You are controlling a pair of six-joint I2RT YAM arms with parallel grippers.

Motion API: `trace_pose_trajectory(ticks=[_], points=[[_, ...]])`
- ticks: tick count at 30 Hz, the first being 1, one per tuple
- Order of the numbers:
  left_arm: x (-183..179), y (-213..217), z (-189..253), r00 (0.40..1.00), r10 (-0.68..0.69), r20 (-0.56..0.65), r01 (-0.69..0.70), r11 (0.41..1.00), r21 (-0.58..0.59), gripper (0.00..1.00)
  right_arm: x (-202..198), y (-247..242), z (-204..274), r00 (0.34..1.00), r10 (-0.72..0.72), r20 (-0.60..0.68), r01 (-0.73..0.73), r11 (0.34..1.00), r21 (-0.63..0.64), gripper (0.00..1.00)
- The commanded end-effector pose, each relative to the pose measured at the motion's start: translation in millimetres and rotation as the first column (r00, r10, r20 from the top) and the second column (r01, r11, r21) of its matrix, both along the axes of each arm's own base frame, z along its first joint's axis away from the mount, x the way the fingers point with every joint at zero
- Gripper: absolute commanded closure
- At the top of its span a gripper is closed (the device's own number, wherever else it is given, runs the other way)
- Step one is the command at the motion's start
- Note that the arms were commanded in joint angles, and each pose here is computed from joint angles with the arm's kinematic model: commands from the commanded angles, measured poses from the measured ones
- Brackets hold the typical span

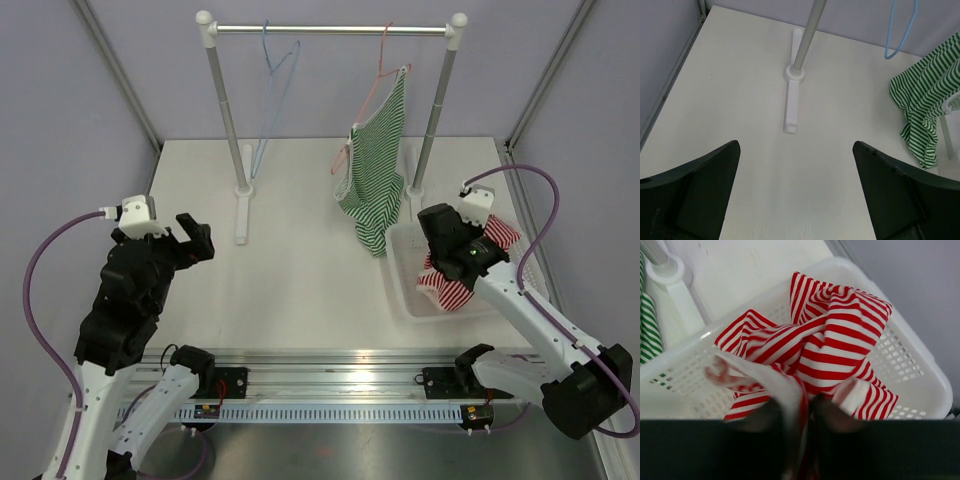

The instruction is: Remove the tank top from the hanger

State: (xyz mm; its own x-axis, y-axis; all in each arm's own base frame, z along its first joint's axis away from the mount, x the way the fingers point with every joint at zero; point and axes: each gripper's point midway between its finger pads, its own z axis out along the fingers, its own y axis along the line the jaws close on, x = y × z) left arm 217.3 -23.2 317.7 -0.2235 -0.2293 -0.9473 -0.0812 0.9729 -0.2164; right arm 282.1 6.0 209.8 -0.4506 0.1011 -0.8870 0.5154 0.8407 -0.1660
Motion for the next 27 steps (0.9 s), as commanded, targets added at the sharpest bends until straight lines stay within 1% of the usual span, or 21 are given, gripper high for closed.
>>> trace_pose_trajectory(ticks=[1, 2, 3, 6, 9, 10, 11, 12, 13, 14, 15, 17, 18, 20, 21, 23, 24, 25, 26, 27], points=[[1, -13, 37, 0.994, -0.058, 0.090, 0.063, 0.996, -0.055, 0.01, 1, 8, -12, 0.993, -0.077, 0.090, 0.062, 0.985, 0.161, 0.48], [2, -14, 41, 0.993, -0.064, 0.097, 0.070, 0.995, -0.064, 0.01, -2, 8, -17, 0.995, -0.070, 0.070, 0.058, 0.985, 0.163, 0.07], [4, -18, 46, 0.992, -0.074, 0.097, 0.081, 0.994, -0.072, 0.01, -4, 7, -18, 0.994, -0.082, 0.066, 0.069, 0.982, 0.176, 0.01], [9, -29, 59, 0.988, -0.114, 0.105, 0.126, 0.986, -0.111, 0.01, -14, -2, -8, 0.992, -0.107, 0.066, 0.096, 0.984, 0.152, 0.01], [22, -50, 59, 0.981, -0.184, 0.065, 0.192, 0.969, -0.155, 0.01, -15, -4, 22, 0.989, -0.088, 0.115, 0.069, 0.985, 0.160, 0.00], [31, -58, 60, 0.978, -0.202, 0.051, 0.208, 0.963, -0.170, 0.01, -14, -2, 35, 0.991, -0.049, 0.127, 0.030, 0.988, 0.152, 0.01], [32, -69, 63, 0.970, -0.240, 0.049, 0.245, 0.953, -0.178, 0.01, -14, 0, 45, 0.989, -0.022, 0.145, -0.002, 0.987, 0.161, 0.00], [36, -77, 64, 0.965, -0.257, 0.043, 0.261, 0.948, -0.182, 0.01, -9, 14, 54, 0.985, 0.049, 0.168, -0.084, 0.974, 0.209, 0.01], [38, -84, 75, 0.960, -0.274, 0.062, 0.281, 0.942, -0.185, 0.01, -11, 20, 62, 0.975, 0.137, 0.173, -0.170, 0.967, 0.191, 0.00], [44, -101, 71, 0.951, -0.308, 0.036, 0.309, 0.935, -0.176, 0.01, -6, 33, 69, 0.957, 0.209, 0.203, -0.251, 0.945, 0.208, 0.01], [47, -108, 73, 0.946, -0.324, 0.030, 0.324, 0.931, -0.168, 0.01, -8, 53, 71, 0.922, 0.333, 0.197, -0.374, 0.898, 0.233, 0.00], [56, -131, 82, 0.925, -0.380, 0.026, 0.379, 0.913, -0.150, 0.01, -15, 68, 79, 0.877, 0.420, 0.231, -0.472, 0.841, 0.264, 0.01], [59, -137, 87, 0.918, -0.395, 0.032, 0.395, 0.907, -0.146, 0.01, -20, 83, 79, 0.840, 0.490, 0.233, -0.541, 0.789, 0.291, 0.01], [64, -154, 100, 0.896, -0.439, 0.063, 0.443, 0.888, -0.125, 0.01, -28, 91, 80, 0.807, 0.541, 0.238, -0.591, 0.745, 0.310, 0.01], [73, -165, 96, 0.888, -0.457, 0.056, 0.460, 0.881, -0.112, 0.01, -33, 98, 78, 0.783, 0.577, 0.233, -0.622, 0.714, 0.323, 0.01], [80, -185, 115, 0.851, -0.509, 0.129, 0.520, 0.851, -0.074, 0.01, -42, 104, 74, 0.760, 0.612, 0.219, -0.647, 0.680, 0.344, 0.00], [94, -198, 106, 0.846, -0.523, 0.101, 0.530, 0.846, -0.061, 0.01, -44, 105, 73, 0.751, 0.625, 0.213, -0.656, 0.671, 0.345, 0.01], [95, -208, 113, 0.822, -0.559, 0.113, 0.565, 0.824, -0.038, 0.01, -47, 106, 71, 0.744, 0.635, 0.211, -0.663, 0.661, 0.350, 0.01], [101, -217, 114, 0.811, -0.575, 0.110, 0.581, 0.814, -0.026, 0.01, -50, 107, 68, 0.739, 0.644, 0.200, -0.667, 0.654, 0.357, 0.01], [104, -222, 127, 0.802, -0.582, 0.137, 0.589, 0.808, -0.016, 0.01, -53, 110, 63, 0.727, 0.659, 0.195, -0.676, 0.637, 0.369, 0.00]])
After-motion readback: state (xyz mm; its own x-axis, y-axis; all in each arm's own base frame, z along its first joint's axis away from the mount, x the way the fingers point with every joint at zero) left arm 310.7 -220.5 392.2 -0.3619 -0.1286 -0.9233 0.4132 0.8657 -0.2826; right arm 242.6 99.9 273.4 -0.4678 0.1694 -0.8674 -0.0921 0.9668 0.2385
